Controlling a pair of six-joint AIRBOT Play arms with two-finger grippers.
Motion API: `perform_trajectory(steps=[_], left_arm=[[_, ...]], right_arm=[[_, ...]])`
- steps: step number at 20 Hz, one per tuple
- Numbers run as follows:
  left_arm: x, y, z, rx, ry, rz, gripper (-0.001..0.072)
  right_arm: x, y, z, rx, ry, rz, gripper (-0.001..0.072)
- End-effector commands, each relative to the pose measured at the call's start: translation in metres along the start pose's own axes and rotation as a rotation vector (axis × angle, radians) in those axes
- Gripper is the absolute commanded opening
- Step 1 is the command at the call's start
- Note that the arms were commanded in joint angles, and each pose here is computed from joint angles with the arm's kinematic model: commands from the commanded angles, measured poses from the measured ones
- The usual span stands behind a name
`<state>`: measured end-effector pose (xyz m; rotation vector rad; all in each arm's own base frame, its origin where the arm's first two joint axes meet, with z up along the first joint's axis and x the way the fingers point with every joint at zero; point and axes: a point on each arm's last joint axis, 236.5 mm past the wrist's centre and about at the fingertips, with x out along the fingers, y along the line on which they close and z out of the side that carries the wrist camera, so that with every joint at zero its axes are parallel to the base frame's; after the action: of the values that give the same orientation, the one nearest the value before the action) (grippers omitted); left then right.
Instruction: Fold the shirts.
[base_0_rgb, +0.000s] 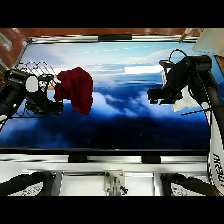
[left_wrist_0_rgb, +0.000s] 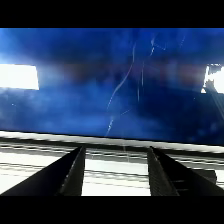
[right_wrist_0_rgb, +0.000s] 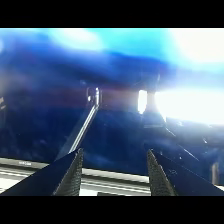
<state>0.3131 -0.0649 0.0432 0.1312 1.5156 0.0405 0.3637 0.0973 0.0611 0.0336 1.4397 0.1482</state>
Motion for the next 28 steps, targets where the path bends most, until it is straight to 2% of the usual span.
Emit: perform_trajectory(steps=[1, 14, 21, 23, 24, 25, 28], left_arm=[[0.000, 0.000, 0.000, 0.000, -0.001, 0.000, 0.0455], [0.000, 0.000, 0.000, -0.001, -0.001, 0.000, 0.0455], [0.008, -0.011, 0.018, -0.008, -0.056, -0.036, 0.0454], [0.011, -0.031, 0.021, -0.059, -0.049, -0.115, 0.0457], [0.012, -0.037, 0.042, -0.028, -0.127, -0.139, 0.0518], [0.009, -0.044, 0.070, -0.011, -0.235, -0.164, 0.0708], [-0.006, -0.049, 0.157, -0.068, -0.495, -0.219, 0.0712]], right_arm=[[0.000, 0.000, 0.000, 0.000, -0.001, 0.000, 0.0534], [0.000, 0.000, 0.001, 0.000, -0.006, 0.001, 0.0533], [-0.004, 0.006, 0.041, -0.001, -0.176, 0.023, 0.0533], [-0.007, 0.007, 0.055, -0.001, -0.237, 0.028, 0.0533], [-0.008, 0.006, 0.061, -0.003, -0.262, 0.023, 0.0533], [-0.009, 0.006, 0.062, -0.003, -0.264, 0.025, 0.0532], [-0.011, 0.008, 0.070, -0.022, -0.301, 0.029, 0.0532]])
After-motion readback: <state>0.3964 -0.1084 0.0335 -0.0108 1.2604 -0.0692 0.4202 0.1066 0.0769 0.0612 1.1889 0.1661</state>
